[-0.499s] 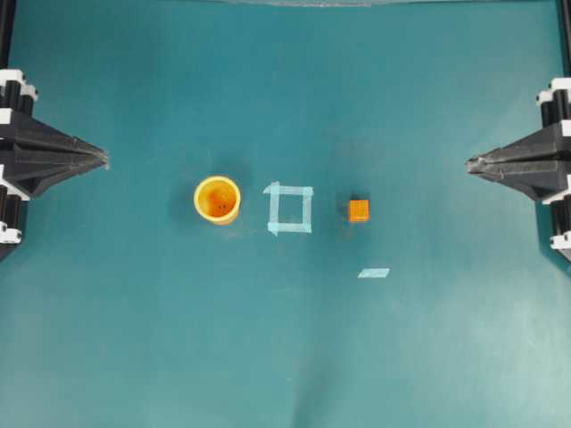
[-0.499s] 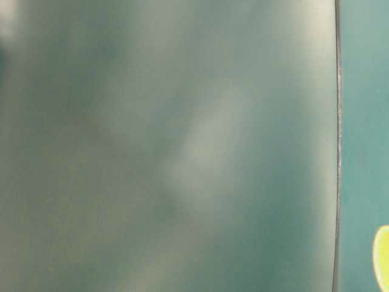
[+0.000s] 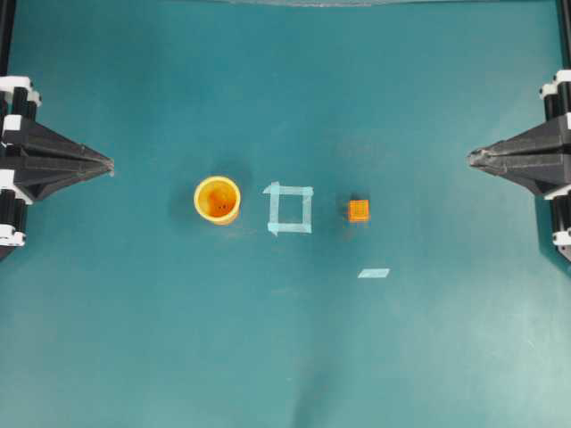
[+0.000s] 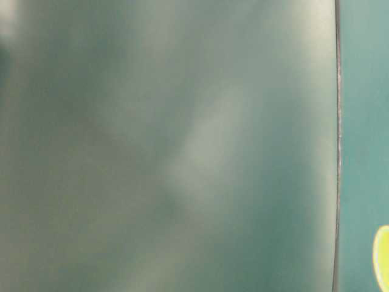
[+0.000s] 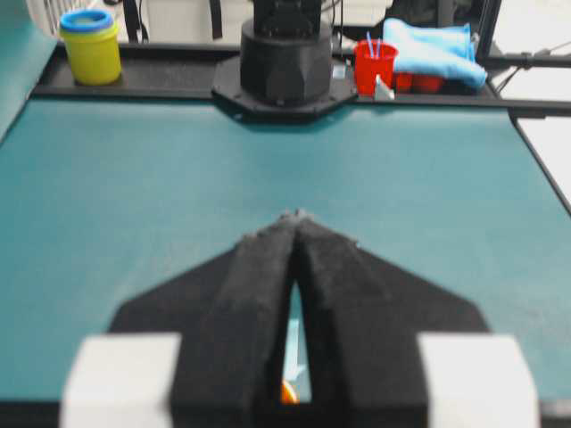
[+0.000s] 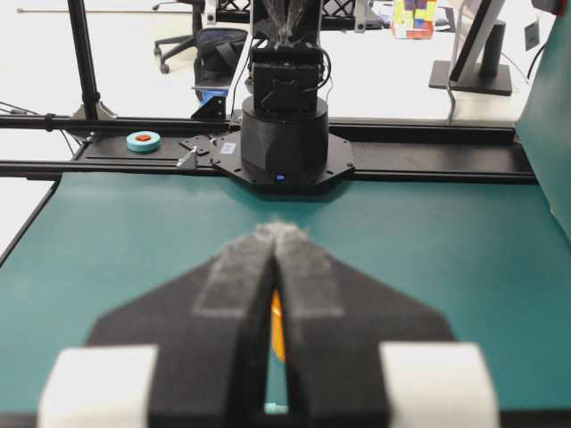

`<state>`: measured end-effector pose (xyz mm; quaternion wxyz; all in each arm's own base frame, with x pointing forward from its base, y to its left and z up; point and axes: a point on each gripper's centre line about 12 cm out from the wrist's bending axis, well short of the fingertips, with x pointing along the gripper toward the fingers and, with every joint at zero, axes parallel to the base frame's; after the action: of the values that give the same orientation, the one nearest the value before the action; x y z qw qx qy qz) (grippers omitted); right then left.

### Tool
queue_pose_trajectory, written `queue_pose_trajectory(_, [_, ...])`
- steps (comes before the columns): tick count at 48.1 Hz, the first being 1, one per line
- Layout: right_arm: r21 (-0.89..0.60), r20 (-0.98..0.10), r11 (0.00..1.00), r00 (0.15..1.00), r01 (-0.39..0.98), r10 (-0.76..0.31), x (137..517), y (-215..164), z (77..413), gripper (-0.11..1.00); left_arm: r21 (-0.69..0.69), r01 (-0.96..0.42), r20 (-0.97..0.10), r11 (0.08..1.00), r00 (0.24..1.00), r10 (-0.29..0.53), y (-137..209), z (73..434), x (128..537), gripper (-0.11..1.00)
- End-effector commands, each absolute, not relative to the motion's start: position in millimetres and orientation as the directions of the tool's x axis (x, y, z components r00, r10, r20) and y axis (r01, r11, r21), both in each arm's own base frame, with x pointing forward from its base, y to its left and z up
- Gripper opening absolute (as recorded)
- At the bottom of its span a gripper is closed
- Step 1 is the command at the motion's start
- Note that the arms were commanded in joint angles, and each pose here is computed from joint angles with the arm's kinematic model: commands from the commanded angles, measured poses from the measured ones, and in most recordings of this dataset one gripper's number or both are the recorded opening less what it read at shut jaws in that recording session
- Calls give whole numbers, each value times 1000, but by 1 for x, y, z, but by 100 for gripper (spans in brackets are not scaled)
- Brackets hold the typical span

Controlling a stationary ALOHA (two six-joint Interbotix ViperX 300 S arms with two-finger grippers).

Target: Hold the block with right arm and the cup with left arm, then put the block into the cup.

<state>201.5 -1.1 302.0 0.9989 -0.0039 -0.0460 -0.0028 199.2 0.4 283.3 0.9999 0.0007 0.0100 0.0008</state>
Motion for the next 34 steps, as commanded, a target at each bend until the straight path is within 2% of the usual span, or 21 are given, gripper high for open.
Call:
queue_pose_trajectory(1, [-11, 116, 1000, 993, 8, -6, 204, -1, 312, 0, 9, 1, -32, 1000, 999, 0, 0, 285, 202, 0])
queue_pose_trajectory(27, [-3, 80, 1000, 997, 7, -6, 210, -1, 304, 0, 34, 21, -129, 999, 992, -16, -3, 268, 212, 1])
queue_pose_trajectory(30, [-3, 75, 1000, 997, 7, -6, 210, -1, 302, 0, 37, 30, -133, 999, 991, -24, -5, 268, 213, 4])
queue_pose_trajectory(34, [0, 72, 1000, 997, 7, -7, 211, -2, 302, 0, 39, 30, -133, 999, 991, -24, -5, 268, 214, 16])
